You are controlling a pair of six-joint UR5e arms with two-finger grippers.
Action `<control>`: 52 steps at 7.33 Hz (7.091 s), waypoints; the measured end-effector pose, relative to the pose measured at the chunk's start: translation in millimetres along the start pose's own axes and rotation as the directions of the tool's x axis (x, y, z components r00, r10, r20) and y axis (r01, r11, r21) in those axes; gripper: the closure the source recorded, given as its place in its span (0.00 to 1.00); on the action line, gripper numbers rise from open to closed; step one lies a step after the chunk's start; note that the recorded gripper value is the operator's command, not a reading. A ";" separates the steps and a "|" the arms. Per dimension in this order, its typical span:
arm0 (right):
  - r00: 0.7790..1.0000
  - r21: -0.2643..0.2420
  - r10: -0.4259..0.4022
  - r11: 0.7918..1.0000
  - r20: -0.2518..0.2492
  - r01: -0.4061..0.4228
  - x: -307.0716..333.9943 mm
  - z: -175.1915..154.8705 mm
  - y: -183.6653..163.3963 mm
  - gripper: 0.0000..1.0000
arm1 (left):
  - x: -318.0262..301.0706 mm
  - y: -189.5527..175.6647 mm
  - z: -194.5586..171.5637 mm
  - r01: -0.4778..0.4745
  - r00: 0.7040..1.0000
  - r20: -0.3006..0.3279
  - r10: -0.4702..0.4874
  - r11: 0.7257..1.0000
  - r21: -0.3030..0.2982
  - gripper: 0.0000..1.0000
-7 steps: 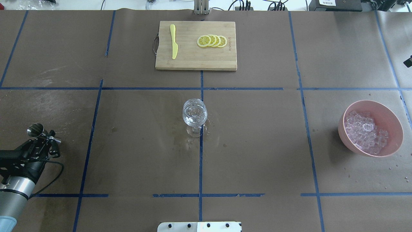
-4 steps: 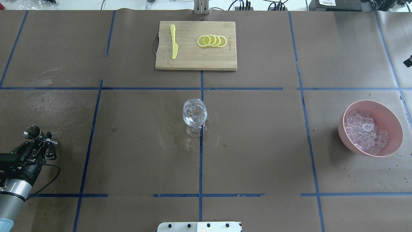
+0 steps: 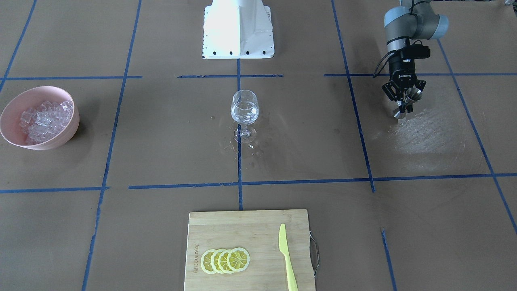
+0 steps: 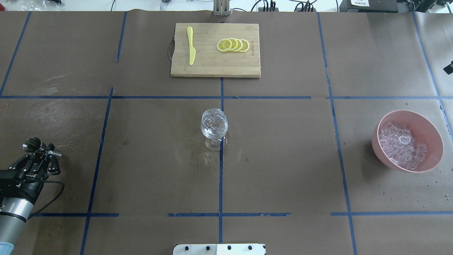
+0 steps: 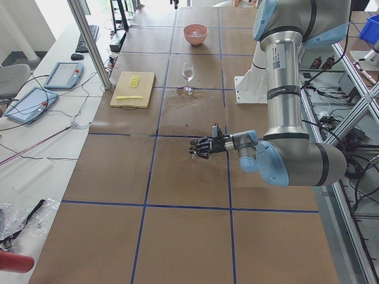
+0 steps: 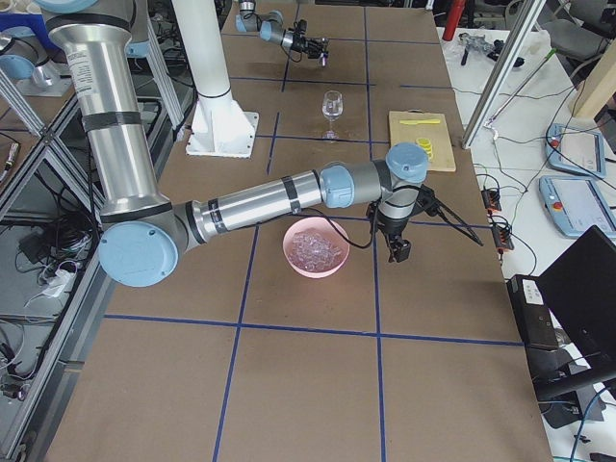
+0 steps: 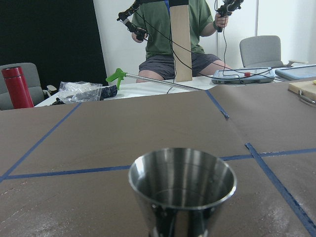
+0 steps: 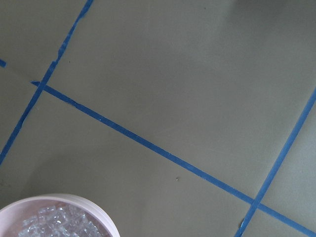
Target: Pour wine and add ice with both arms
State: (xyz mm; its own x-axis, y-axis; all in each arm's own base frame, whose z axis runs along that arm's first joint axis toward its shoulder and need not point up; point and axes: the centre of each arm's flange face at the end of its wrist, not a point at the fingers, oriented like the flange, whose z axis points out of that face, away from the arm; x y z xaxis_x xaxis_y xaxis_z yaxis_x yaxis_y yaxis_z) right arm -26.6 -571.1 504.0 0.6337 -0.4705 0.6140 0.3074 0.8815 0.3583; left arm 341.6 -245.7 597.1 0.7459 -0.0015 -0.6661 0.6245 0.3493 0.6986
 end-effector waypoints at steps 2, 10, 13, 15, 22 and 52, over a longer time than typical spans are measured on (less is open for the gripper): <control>1.000 0.000 0.000 1.000 0.000 0.000 0.1 0.1 0.1 0.00 | 2.6 3.9 -4.8 0.041 0.999 -0.029 -0.043 0.998 -0.040 1.00; 1.000 0.001 0.000 1.000 0.001 0.000 0.0 -0.3 0.7 0.00 | 4.1 10.5 -8.6 0.072 0.996 -0.044 -0.076 0.993 -0.091 0.01; 1.000 0.001 0.001 1.000 0.001 -0.001 -0.1 -0.2 1.3 0.00 | 12.2 8.7 -14.4 0.024 0.997 -0.070 -0.035 0.988 -0.150 0.01; 1.000 0.002 -0.001 1.000 0.001 0.001 -0.9 -0.8 1.9 0.00 | 13.0 -7.9 -26.4 -0.017 0.994 -0.107 -0.008 0.972 -0.233 0.01; 1.000 0.001 0.006 1.000 0.002 -0.006 -2.2 -0.2 3.5 0.00 | -44.6 -51.8 -57.6 -0.193 0.976 -0.198 0.093 0.794 -0.576 0.01; 0.901 0.106 0.428 0.895 0.068 -0.433 -187.0 96.1 89.2 1.00 | -261.3 -240.0 147.4 -0.136 0.984 -0.176 -0.006 0.611 -0.780 0.00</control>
State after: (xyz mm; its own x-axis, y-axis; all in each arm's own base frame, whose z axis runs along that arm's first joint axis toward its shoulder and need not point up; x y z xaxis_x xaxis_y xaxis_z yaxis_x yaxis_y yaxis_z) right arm -185.8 -408.2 488.7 0.6540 -0.0492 0.7549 -0.0745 0.9888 0.1291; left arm 30.9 -467.3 641.9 0.6894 0.1617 -0.7061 0.0993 0.9444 0.3133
